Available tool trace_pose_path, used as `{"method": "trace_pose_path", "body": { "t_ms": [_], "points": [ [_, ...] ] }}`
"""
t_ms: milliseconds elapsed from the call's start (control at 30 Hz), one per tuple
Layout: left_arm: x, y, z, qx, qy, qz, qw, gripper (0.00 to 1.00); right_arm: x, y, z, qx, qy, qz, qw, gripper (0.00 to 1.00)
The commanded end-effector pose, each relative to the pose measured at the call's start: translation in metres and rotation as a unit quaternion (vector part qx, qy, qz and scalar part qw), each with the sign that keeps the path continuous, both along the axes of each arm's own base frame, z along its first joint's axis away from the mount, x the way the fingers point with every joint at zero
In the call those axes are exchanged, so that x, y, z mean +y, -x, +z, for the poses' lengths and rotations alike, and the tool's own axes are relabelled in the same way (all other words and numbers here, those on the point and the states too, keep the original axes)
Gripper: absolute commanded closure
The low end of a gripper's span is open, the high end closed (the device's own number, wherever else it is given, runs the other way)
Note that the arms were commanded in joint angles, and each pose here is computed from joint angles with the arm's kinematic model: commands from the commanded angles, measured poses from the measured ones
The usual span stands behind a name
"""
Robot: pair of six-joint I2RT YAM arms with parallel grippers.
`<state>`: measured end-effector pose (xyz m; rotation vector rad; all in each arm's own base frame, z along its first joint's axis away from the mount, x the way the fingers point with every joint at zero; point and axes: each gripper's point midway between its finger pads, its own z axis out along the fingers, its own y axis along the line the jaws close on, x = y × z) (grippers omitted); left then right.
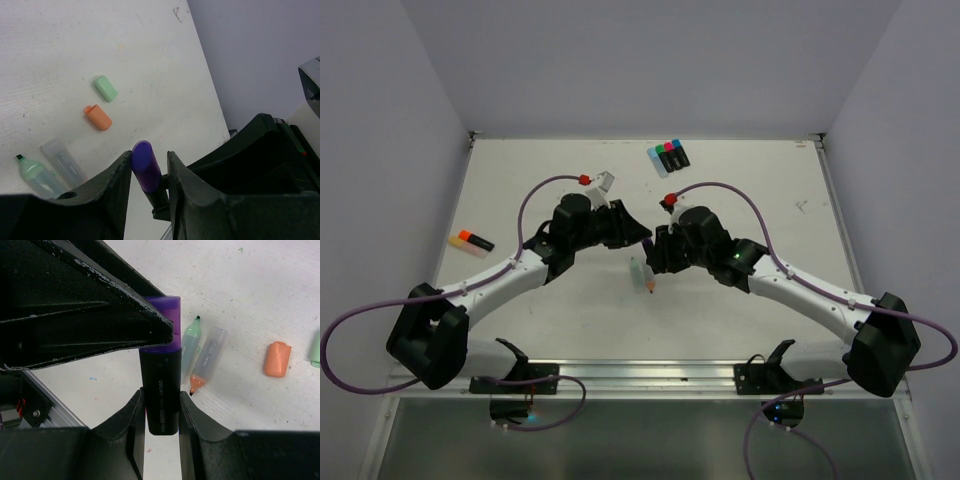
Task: Open the pen caps
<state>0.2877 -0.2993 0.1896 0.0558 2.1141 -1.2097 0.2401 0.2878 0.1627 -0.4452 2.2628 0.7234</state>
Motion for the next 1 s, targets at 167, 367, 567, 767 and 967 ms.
{"method": "trace_pose_path", "body": {
  "t_ms": [167, 367, 567, 767, 967],
  "points": [
    [-0.01, 0.001, 0.014, -0.022, 0.032, -0.025, 0.999, 0.64, 0.014, -0.014, 0.033, -0.038, -0.032, -0.006, 0.999, 1.0],
    [-0.013, 0.003, 0.013, -0.017, 0.041, -0.034, 0.998, 0.74, 0.014, -0.014, 0.036, -0.041, -0.034, -0.007, 0.999, 1.0],
    [-0.015, 0.004, 0.019, -0.019, 0.051, -0.038, 0.998, 1.0, 0.014, -0.015, 0.035, -0.04, -0.031, -0.008, 0.999, 0.94],
    [-0.016, 0.011, 0.02, -0.006, 0.079, -0.04, 0.996, 1.0, 0.015, -0.018, 0.029, -0.044, -0.033, -0.013, 0.998, 0.67],
    [-0.016, 0.015, 0.022, 0.001, 0.096, -0.042, 0.994, 1.0, 0.018, -0.019, 0.021, -0.041, -0.03, -0.012, 0.999, 0.61]
  ]
}}
